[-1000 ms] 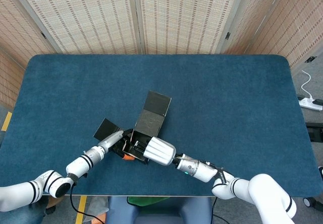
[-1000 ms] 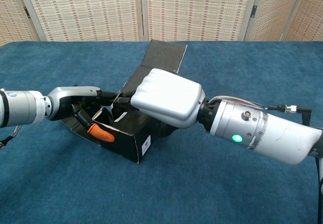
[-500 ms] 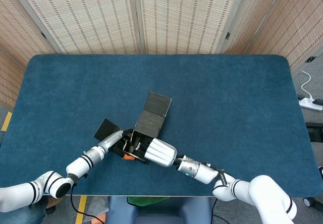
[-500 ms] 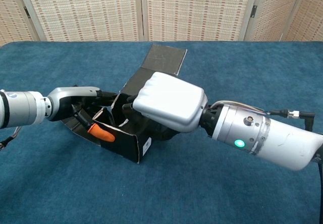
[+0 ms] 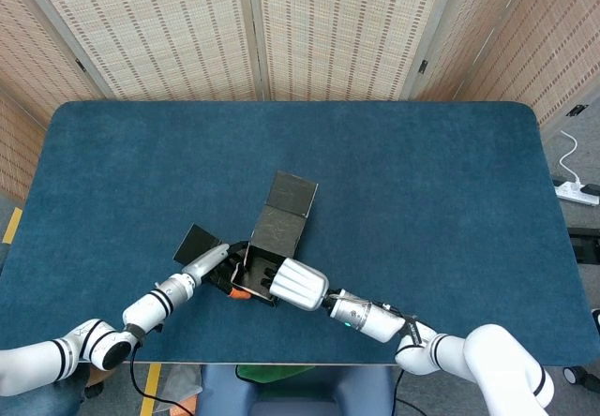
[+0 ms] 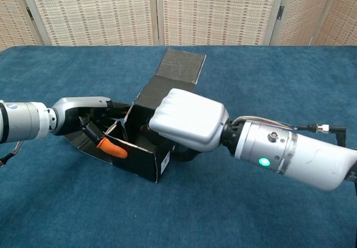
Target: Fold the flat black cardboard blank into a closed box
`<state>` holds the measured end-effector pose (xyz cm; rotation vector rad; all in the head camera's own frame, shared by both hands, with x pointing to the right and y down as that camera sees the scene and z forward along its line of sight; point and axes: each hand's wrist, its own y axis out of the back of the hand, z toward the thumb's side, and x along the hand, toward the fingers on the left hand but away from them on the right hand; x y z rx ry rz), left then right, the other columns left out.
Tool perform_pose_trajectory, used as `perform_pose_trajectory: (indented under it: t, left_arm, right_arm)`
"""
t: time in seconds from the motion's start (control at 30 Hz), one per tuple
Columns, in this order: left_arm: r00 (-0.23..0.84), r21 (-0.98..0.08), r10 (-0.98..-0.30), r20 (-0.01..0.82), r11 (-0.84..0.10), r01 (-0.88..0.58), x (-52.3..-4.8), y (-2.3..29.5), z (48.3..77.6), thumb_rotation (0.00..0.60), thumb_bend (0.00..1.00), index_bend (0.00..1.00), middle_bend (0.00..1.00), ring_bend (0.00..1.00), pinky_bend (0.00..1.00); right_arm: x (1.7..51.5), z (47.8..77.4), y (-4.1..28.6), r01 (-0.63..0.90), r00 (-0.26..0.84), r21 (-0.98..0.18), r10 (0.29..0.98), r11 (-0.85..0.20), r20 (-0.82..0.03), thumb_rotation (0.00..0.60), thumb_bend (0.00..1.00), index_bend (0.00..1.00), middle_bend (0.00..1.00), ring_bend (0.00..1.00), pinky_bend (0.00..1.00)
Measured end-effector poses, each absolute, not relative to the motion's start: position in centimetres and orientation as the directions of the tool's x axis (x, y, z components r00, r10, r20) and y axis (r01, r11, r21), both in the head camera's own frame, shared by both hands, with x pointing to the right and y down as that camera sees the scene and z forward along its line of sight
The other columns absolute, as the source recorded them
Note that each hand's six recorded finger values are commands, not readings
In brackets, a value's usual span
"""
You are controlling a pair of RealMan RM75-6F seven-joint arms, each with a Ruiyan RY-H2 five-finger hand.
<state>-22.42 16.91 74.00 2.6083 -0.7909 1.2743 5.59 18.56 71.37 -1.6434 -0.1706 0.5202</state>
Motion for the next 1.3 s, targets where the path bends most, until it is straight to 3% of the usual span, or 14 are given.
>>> perform_pose_trajectory:
  t: [0.17,0.33,0.63,0.87,1.07,1.3]
  left_arm:
    - [0.508,-0.098,-0.396,0.765,-0.852,-0.515,-22.28,16.89,73.88,0.600,0.19,0.26,0.26,0.39,0.52]
    - [0.509,-0.094,-0.396,0.764,-0.849,-0.520,-22.21,16.86,73.84,0.600,0.20,0.28,0.27,0.39,0.53]
    - [0.517,-0.091,-0.392,0.761,-0.853,-0.514,-22.11,17.19,73.73,0.600,0.23,0.29,0.29,0.40,0.53]
    - [0.513,-0.085,-0.390,0.765,-0.850,-0.520,-22.17,17.31,73.93,0.600,0.25,0.32,0.31,0.41,0.53]
    - [0.507,-0.084,-0.394,0.766,-0.844,-0.529,-22.31,17.31,74.11,0.600,0.25,0.34,0.34,0.42,0.53]
    - [0.502,-0.071,-0.393,0.770,-0.836,-0.544,-22.31,17.29,74.27,0.600,0.25,0.35,0.35,0.43,0.53]
  right_arm:
    - [5.59,71.11,18.24,-0.202,0.881,-0.967,0.403,-0.156,-0.249,0.600,0.21,0.61,0.61,0.78,1.00]
    - [5.51,70.96,17.98,-0.217,0.881,-0.964,0.395,-0.153,-0.261,0.600,0.28,0.69,0.73,0.79,1.00]
    - [5.34,71.43,18.14,-0.289,0.881,-0.947,0.349,-0.140,-0.321,0.600,0.31,0.79,0.81,0.80,1.00]
    - [5.15,71.20,17.96,-0.294,0.882,-0.943,0.337,-0.155,-0.330,0.600,0.38,0.90,0.98,0.84,1.00]
    - [4.99,70.80,17.61,-0.295,0.883,-0.940,0.328,-0.171,-0.337,0.600,0.47,0.99,1.00,0.87,1.00]
    - [5.07,70.80,17.56,-0.301,0.884,-0.936,0.315,-0.183,-0.345,0.600,0.51,1.00,1.00,0.89,1.00]
